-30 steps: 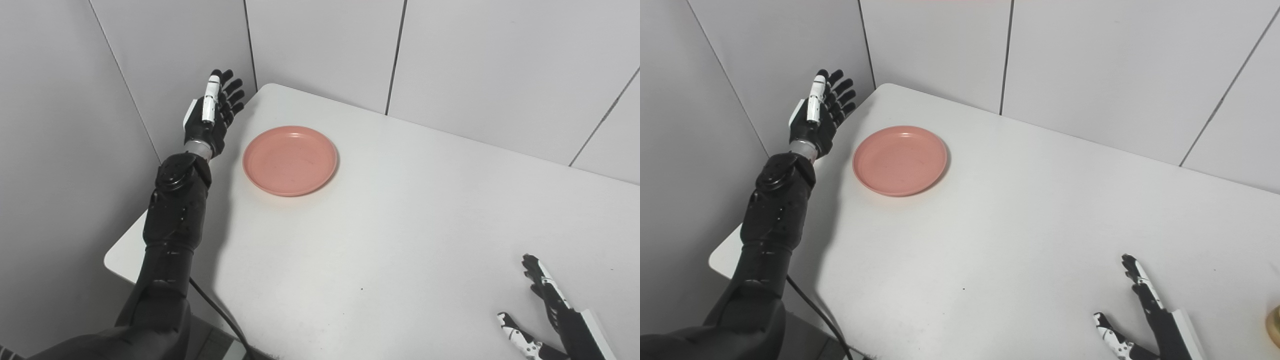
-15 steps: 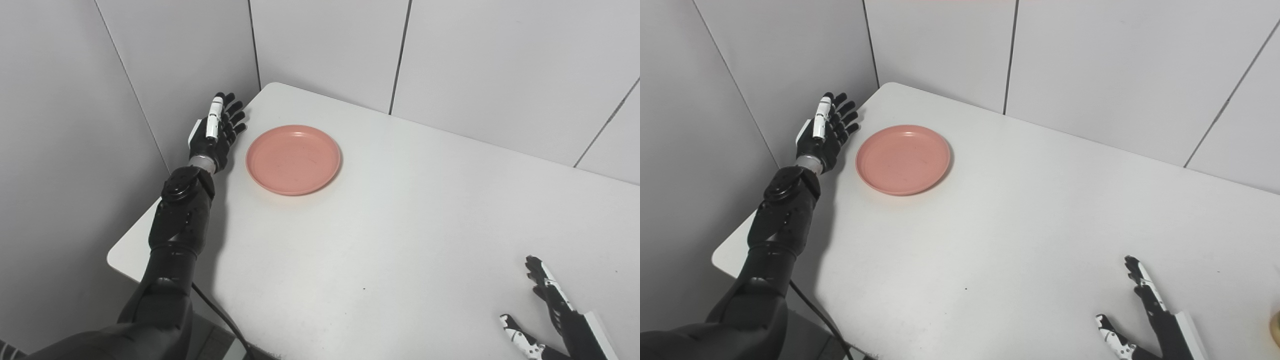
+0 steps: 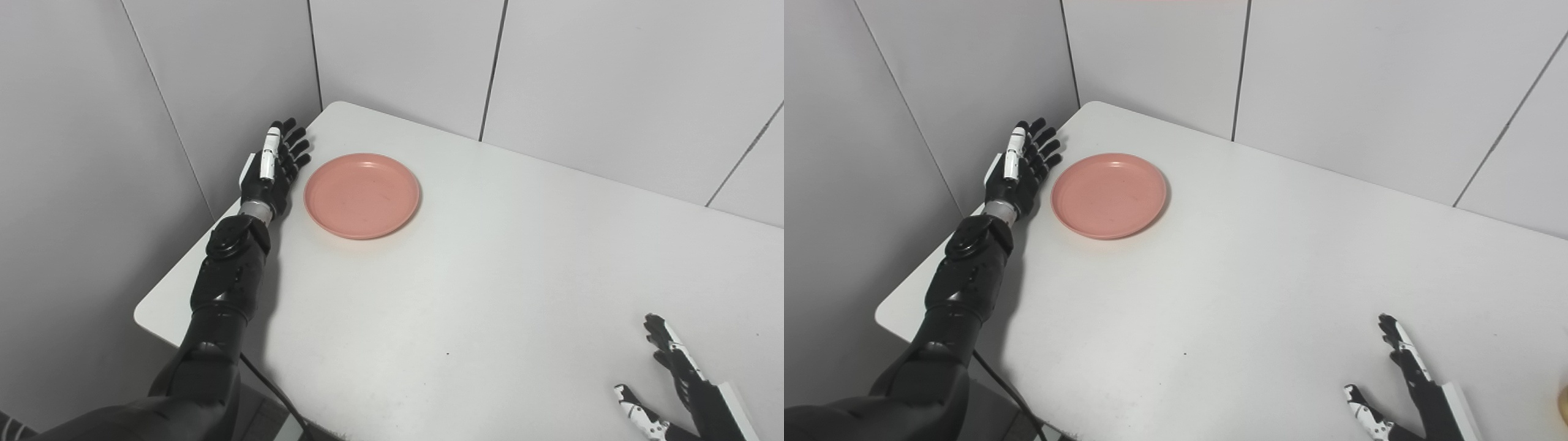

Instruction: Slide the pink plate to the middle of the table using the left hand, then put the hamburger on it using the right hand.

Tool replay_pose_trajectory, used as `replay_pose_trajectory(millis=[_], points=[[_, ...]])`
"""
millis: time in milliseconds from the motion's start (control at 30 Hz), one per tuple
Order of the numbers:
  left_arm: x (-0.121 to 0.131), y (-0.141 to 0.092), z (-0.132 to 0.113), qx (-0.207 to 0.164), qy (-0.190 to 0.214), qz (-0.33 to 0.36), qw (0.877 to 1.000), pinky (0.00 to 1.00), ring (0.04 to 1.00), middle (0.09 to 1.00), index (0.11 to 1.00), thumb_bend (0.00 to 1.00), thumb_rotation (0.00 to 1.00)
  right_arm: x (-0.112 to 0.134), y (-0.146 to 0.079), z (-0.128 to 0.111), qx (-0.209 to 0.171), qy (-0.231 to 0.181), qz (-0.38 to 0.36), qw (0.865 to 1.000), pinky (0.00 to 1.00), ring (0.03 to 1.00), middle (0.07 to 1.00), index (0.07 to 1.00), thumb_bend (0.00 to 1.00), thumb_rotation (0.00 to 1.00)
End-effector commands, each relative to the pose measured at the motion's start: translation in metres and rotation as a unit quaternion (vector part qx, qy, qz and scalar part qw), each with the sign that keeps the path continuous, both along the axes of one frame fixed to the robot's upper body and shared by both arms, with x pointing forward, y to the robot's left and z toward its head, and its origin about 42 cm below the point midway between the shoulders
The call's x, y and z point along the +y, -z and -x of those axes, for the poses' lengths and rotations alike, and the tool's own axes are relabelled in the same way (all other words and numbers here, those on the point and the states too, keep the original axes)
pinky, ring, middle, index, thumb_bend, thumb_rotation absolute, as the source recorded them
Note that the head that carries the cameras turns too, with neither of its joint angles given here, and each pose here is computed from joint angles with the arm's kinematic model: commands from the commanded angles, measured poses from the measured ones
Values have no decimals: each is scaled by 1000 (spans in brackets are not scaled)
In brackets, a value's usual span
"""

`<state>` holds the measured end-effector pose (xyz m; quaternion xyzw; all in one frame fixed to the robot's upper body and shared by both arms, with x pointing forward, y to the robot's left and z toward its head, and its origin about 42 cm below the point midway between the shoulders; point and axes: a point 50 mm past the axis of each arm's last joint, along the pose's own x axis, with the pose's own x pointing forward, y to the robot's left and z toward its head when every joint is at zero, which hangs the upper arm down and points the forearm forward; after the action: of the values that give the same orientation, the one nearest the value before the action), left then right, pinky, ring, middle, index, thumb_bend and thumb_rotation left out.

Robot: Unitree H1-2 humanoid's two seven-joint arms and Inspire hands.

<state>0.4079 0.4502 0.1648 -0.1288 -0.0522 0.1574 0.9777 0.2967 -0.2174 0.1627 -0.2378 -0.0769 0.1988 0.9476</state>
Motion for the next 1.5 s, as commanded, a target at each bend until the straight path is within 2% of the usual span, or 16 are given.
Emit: replay_pose_trajectory(millis=[0,367,533,867,1233,1267,1333,1400,1467], points=[[-8,-3,-8,-10,8,12,1000,932,920,913,895,387,1000,1,-6,-2,-13,3,-4,1000,951,961,953,950,0,0],[-51,12,-8,11,32,47,998,895,893,890,870,373,1000,2,-5,-2,-17,2,-3,1000,941,955,948,944,3,0],[-66,18,-8,14,53,58,997,927,913,912,887,357,1000,3,-4,-2,-16,1,-9,1000,949,961,954,951,5,0],[-76,23,-9,21,76,65,995,938,922,919,894,331,1000,5,-2,-2,-13,1,-7,1000,932,949,945,942,21,0],[-88,24,-13,36,109,71,991,941,920,920,901,358,1000,7,6,-5,-14,-4,-10,1000,913,937,939,938,38,0],[-90,25,-14,39,113,72,990,935,908,910,897,371,1000,8,7,-5,-12,-4,-10,1000,912,938,941,939,45,143],[-96,27,-15,45,126,68,989,920,896,899,889,378,1000,9,8,-6,-9,-5,-7,1000,908,939,945,944,69,712],[-102,29,-17,50,136,63,987,910,895,896,885,378,1000,9,8,-6,-10,-7,-3,1000,904,939,945,944,69,839],[-109,31,-17,54,147,59,986,905,895,896,882,377,1000,9,10,-6,-10,-5,-5,1000,902,939,945,944,70,884]])
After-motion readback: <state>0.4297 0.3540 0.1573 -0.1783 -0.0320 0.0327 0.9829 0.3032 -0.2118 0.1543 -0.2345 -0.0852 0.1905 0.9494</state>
